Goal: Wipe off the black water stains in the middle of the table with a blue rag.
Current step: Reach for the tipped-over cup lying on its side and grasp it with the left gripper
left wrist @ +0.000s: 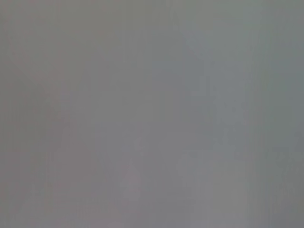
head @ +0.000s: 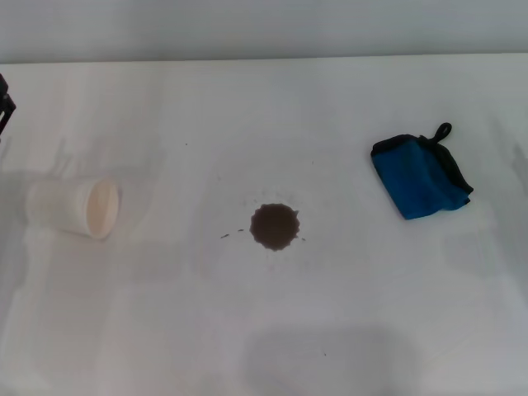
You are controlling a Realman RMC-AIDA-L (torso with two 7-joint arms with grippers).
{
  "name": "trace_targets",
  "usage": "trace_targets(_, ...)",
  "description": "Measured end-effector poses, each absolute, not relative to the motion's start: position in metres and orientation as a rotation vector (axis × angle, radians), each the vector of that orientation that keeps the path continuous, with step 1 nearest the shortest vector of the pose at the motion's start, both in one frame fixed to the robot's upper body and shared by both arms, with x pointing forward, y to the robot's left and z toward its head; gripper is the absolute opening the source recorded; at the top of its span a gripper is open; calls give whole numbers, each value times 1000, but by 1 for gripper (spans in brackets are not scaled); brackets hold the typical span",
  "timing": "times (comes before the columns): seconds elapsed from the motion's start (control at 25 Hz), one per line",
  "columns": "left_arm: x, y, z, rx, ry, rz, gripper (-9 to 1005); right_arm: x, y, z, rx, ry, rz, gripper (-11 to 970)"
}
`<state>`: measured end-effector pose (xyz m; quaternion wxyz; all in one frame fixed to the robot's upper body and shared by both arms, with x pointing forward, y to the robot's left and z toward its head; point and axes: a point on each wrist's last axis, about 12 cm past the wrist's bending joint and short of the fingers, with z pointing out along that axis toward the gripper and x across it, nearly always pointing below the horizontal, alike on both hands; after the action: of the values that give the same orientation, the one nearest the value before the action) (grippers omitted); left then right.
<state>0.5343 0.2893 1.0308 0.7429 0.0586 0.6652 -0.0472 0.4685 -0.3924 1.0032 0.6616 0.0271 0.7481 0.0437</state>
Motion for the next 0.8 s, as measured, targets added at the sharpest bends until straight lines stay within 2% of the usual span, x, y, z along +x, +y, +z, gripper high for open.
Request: trace_targets(0.8,535,289,1032,127,1450,-131,887,475,-393,1007,58,1674,93,634)
